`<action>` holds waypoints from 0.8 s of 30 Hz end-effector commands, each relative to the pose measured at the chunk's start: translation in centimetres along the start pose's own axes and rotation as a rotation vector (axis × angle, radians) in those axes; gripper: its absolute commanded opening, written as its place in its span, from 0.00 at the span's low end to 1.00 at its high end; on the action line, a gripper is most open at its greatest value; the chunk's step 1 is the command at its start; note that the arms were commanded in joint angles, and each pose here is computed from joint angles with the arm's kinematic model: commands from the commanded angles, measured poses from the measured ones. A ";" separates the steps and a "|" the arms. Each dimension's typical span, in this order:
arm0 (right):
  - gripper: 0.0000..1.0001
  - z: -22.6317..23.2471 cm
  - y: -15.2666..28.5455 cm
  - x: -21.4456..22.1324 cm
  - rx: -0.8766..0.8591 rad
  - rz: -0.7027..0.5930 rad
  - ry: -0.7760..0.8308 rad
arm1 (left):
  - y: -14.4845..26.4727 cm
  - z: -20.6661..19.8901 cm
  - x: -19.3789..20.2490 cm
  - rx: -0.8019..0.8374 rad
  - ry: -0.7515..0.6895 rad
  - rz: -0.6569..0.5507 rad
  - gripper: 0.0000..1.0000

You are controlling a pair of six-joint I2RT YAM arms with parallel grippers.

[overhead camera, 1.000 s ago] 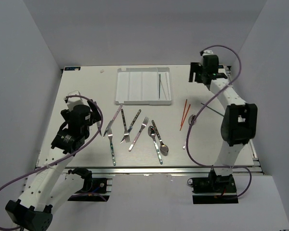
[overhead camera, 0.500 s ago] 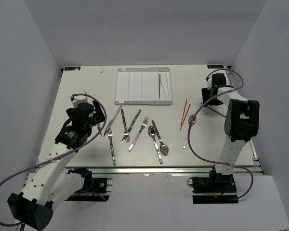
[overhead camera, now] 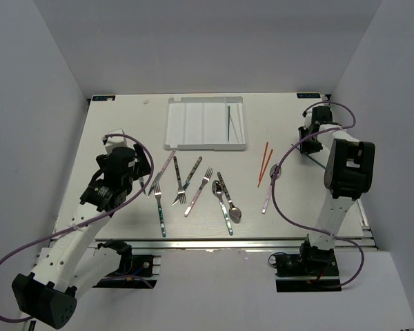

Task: Sort the eating utensils into containers

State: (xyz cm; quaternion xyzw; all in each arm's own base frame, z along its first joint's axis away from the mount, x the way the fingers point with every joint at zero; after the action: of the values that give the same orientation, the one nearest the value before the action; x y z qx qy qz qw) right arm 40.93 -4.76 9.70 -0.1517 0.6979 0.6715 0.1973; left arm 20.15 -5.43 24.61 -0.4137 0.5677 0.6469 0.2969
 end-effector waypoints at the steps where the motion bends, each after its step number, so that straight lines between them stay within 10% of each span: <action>1: 0.31 0.3 -1.3 2.9 -0.033 0.117 -0.022 | 0.1 0.0 -0.2 0.007 0.003 -0.013 0.98; 3: 0.20 0.3 -1.5 3.0 -0.032 0.149 -0.034 | 0.3 0.2 -0.3 0.005 0.008 -0.022 0.98; 4: 0.00 0.4 -2.2 3.5 -0.041 0.183 -0.037 | 0.3 0.2 -0.3 0.005 0.010 -0.022 0.98; 14: 0.00 1.0 -1.6 2.3 -0.045 0.164 -0.137 | 0.4 0.2 -0.3 0.007 0.012 -0.026 0.98; 24: 0.00 5.5 5.5 -1.5 -0.191 -0.170 -0.216 | 0.3 0.2 -0.3 0.001 0.009 -0.022 0.98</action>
State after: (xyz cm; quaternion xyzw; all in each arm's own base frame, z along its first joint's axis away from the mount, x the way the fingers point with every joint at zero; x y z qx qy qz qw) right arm 38.67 -1.56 11.19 -0.0938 0.6307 0.7259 0.2577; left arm 20.08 -5.40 24.72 -0.4158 0.5676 0.6450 0.2980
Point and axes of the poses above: each gripper's point midway between its finger pads, its own y axis back along the fingers, its own z axis along the line the jaws close on, x = y × z, the point moved 9 cm from there along y, back along the fingers, and after that the axes turned 8 degrees about -y, right-handed, at the moved point
